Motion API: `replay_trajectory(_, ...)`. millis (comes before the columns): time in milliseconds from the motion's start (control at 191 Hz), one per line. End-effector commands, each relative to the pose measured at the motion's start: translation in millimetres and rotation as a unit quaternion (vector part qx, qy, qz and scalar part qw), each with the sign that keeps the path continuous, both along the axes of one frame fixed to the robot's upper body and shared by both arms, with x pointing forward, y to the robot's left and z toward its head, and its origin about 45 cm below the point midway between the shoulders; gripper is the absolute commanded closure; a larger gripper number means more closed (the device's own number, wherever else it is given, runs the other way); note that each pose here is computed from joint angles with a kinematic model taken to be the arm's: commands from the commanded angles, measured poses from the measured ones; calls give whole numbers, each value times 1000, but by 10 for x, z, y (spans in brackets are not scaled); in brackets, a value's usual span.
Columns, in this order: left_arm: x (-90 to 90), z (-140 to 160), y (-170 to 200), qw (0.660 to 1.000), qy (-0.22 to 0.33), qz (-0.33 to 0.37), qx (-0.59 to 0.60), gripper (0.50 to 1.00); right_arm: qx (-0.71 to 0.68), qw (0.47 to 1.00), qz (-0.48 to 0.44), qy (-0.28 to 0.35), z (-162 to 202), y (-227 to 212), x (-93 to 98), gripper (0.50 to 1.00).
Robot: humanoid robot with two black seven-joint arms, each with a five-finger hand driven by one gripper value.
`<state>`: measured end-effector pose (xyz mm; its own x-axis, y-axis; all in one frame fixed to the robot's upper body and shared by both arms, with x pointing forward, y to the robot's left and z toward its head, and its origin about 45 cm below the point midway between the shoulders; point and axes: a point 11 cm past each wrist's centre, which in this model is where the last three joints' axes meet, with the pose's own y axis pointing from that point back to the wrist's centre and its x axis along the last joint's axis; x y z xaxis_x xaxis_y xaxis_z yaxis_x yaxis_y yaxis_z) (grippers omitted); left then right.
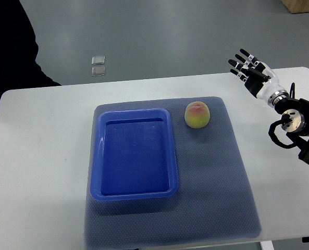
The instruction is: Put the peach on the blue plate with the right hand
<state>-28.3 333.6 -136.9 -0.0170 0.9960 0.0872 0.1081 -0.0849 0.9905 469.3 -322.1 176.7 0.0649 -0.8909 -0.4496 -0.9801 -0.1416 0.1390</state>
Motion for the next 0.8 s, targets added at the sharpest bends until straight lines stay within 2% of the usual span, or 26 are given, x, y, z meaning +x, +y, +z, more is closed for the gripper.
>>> replay_trajectory(0, -6, 0, 0, 1000, 1, 0, 0, 500, -2, 1000, 2, 2, -19, 10, -9, 572)
replay_trajectory(795, 4, 0, 0, 1000, 0, 1, 0, 500, -50, 998, 39, 0, -27, 112, -13, 572)
